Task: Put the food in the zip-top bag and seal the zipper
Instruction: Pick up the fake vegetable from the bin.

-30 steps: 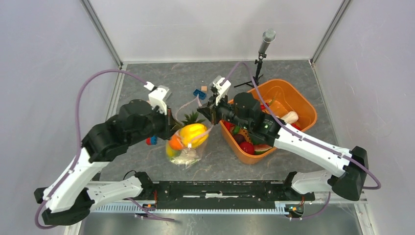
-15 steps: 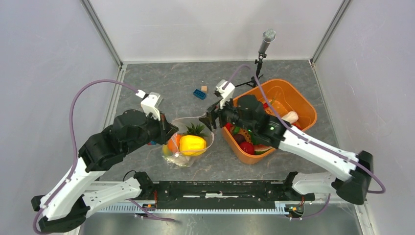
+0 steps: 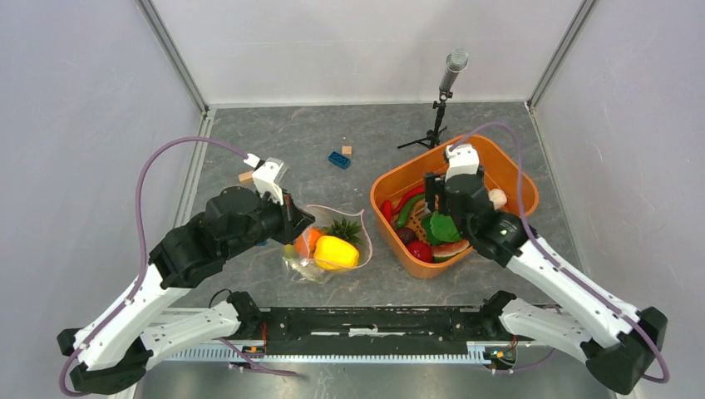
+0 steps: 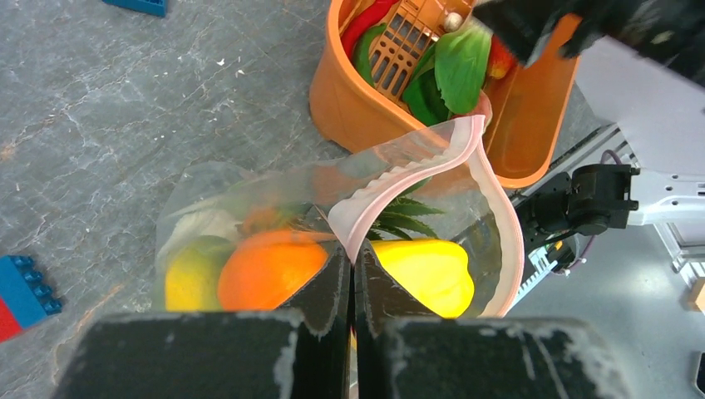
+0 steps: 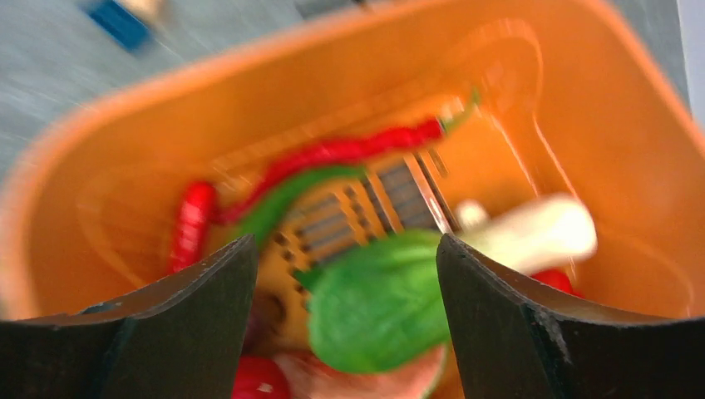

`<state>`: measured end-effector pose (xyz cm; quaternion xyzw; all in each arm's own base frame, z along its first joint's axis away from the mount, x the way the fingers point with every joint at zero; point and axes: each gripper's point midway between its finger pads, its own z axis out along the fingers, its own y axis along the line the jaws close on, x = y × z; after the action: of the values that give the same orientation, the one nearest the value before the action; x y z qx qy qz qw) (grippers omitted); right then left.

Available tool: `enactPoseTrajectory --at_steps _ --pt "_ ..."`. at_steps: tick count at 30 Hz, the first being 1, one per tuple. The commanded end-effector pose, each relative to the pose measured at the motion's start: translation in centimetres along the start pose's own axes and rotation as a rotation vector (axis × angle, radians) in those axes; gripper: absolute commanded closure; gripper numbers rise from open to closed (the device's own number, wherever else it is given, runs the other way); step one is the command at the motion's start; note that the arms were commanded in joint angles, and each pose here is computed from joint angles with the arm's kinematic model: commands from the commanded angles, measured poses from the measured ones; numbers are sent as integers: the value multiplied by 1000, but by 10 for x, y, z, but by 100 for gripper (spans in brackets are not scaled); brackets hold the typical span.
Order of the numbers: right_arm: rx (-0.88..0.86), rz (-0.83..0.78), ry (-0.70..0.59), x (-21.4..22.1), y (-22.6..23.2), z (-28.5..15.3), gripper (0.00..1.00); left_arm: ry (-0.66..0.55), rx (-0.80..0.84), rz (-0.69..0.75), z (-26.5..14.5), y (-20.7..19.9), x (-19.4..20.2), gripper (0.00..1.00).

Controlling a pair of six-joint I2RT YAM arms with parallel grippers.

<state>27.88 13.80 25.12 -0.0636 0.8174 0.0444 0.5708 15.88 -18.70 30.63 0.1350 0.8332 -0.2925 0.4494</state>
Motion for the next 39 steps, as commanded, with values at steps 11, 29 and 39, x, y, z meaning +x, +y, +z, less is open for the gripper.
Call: enactPoseTrajectory --at_steps 11,29,39 --pt "528 147 174 74 -122 32 14 -286 33 48 -11 0 -46 98" --pt "-332 176 225 78 17 113 29 -253 -243 86 5 48 -38 98" --pt "-172 543 413 125 33 117 32 -185 -280 -16 20 51 -21 98"
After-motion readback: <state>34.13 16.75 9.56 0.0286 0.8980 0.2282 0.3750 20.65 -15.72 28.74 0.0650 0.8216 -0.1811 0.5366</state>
